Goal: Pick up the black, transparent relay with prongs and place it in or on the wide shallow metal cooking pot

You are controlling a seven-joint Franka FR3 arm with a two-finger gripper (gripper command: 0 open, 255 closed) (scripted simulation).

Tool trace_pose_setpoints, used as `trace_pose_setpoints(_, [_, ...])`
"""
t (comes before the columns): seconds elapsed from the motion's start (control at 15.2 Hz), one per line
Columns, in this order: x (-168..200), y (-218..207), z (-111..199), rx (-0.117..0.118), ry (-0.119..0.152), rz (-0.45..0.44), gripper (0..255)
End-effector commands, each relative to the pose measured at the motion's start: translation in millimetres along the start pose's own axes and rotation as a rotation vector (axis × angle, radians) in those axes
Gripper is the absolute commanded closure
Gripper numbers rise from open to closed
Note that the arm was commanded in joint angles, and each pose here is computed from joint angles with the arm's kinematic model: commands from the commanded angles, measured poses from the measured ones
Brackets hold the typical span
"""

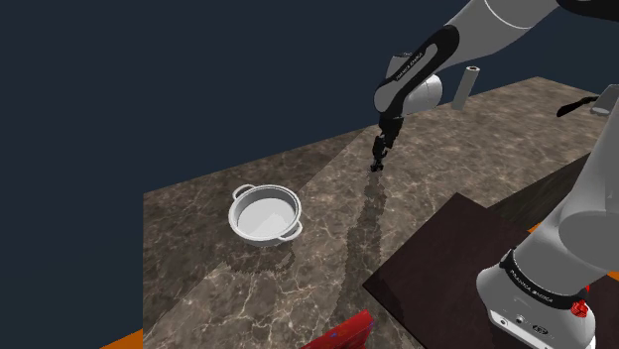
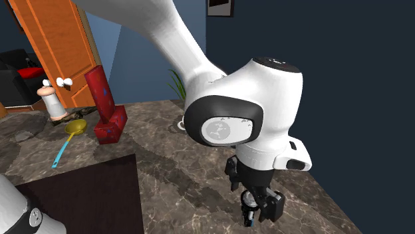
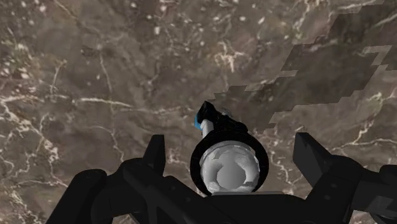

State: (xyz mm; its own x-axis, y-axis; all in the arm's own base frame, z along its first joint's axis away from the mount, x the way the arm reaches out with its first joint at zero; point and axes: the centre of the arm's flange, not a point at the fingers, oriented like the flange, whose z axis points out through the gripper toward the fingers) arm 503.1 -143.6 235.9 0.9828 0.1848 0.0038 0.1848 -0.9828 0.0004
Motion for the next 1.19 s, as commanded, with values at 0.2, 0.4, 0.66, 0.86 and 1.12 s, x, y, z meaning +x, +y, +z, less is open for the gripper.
trace_pose_setpoints(0.2, [0.0, 0.0, 0.0, 0.0, 0.0, 0.0, 255])
trace_pose_setpoints(0.4, [0.0, -0.1, 0.2, 0.0, 0.0, 0.0, 255])
trace_pose_setpoints(0.66, [0.0, 0.0, -5.2, 0.0, 0.0, 0.0, 255])
trace_pose_setpoints(0.86, [0.1, 0.0, -21.1, 0.0, 0.0, 0.0, 255])
trace_pose_setpoints(1.12, [0.2, 0.0, -42.2, 0.0, 0.0, 0.0, 255])
